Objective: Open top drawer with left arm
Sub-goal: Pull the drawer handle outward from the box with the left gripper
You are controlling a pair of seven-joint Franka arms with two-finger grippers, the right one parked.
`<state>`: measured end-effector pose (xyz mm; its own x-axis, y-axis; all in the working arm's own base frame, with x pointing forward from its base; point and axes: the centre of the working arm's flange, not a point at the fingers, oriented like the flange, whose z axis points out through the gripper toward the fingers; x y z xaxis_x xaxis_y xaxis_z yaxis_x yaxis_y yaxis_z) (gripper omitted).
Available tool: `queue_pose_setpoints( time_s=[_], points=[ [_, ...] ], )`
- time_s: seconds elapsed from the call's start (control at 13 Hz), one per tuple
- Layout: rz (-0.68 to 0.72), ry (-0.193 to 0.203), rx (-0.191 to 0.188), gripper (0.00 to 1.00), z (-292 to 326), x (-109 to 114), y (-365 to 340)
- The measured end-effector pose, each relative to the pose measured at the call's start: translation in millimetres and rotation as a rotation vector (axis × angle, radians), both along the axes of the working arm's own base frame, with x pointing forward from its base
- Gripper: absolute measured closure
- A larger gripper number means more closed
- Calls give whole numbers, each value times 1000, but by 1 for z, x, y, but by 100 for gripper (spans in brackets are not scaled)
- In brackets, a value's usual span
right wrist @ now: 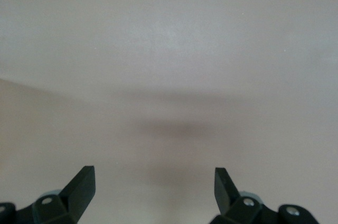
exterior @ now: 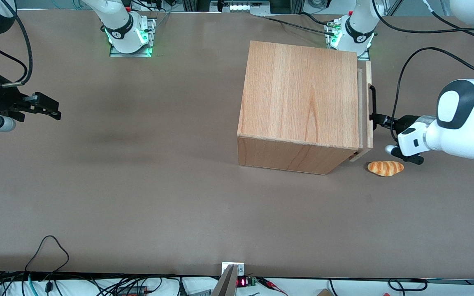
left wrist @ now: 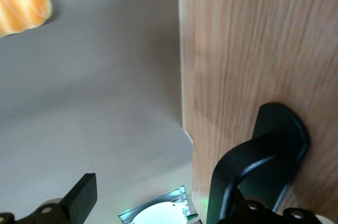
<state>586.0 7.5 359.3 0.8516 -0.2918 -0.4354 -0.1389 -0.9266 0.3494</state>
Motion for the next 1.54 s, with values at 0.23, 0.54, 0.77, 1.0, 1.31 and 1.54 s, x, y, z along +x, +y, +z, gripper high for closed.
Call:
queue_pose_setpoints(
  time_s=[0.23,0.54,0.77,1.0,1.31,1.54],
  points=[
    [27,-8,18,0,2,0,27],
    [53,-18,24,0,2,-1,51],
    [70,-23,40,0,3,-3,67],
    [98,-35,59,0,5,-4,90],
    [130,-43,73,0,7,-6,114],
    [137,-50,82,0,8,-7,123]
  ],
)
